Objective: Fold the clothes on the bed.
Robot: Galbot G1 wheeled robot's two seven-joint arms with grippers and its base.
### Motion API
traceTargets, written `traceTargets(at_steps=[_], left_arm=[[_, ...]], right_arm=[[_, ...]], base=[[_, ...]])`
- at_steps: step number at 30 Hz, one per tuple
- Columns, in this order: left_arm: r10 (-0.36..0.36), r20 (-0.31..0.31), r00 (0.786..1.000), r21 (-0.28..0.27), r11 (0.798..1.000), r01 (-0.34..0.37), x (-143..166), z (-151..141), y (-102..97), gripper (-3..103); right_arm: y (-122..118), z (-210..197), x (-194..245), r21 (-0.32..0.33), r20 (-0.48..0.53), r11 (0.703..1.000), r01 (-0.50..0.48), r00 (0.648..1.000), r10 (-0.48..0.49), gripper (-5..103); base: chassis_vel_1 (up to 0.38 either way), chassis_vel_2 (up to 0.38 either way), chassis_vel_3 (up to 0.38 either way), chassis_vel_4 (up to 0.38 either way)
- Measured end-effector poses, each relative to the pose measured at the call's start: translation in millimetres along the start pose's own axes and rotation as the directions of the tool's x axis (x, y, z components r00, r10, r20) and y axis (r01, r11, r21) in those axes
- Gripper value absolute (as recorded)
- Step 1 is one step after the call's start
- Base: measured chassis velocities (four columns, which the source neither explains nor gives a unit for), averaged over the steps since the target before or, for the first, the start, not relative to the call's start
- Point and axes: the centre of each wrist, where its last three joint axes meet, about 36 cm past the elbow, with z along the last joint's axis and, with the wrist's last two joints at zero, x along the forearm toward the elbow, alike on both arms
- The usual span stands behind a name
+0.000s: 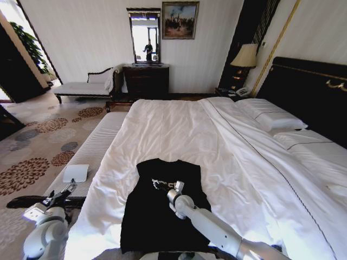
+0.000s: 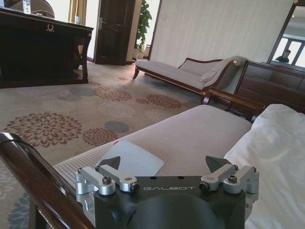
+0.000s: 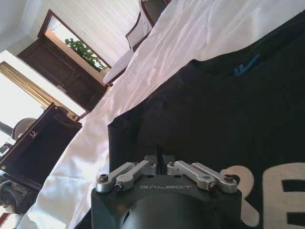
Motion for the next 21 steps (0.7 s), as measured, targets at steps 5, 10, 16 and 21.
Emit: traceTargets(at_steps=[5,10,16,21], left_arm=[[0.0,-0.001,1.0,-0.002,1.0,0.0,0.7,2.2,-1.5,100],[-0.006,-0.002,1.0,-0.002,1.0,0.006,1.7,6.5,-1.6,100],[-0.011,-0.005,1.0,0.0,1.0,0.011,3.4,10.1,-1.2,100],[-0.006,-0.007,1.0,0.005,1.0,0.006,5.5,11.3,-3.5,100]], right_arm=[[-3.7,0.3,5.9,-0.004,0.008,1.0,-0.002,1.0,0.002,1],[-11.0,0.5,19.3,-0.005,0.027,1.0,-0.006,1.0,0.006,0],[-15.1,-1.6,35.3,0.0,0.052,1.0,-0.025,0.998,0.025,0],[-10.8,-1.8,46.1,0.007,0.069,0.999,-0.036,0.997,0.035,0]], base=[[0.0,0.0,0.0,0.0],[0.0,0.0,0.0,0.0],[0.0,0.0,0.0,0.0],[0.0,0.0,0.0,0.0]])
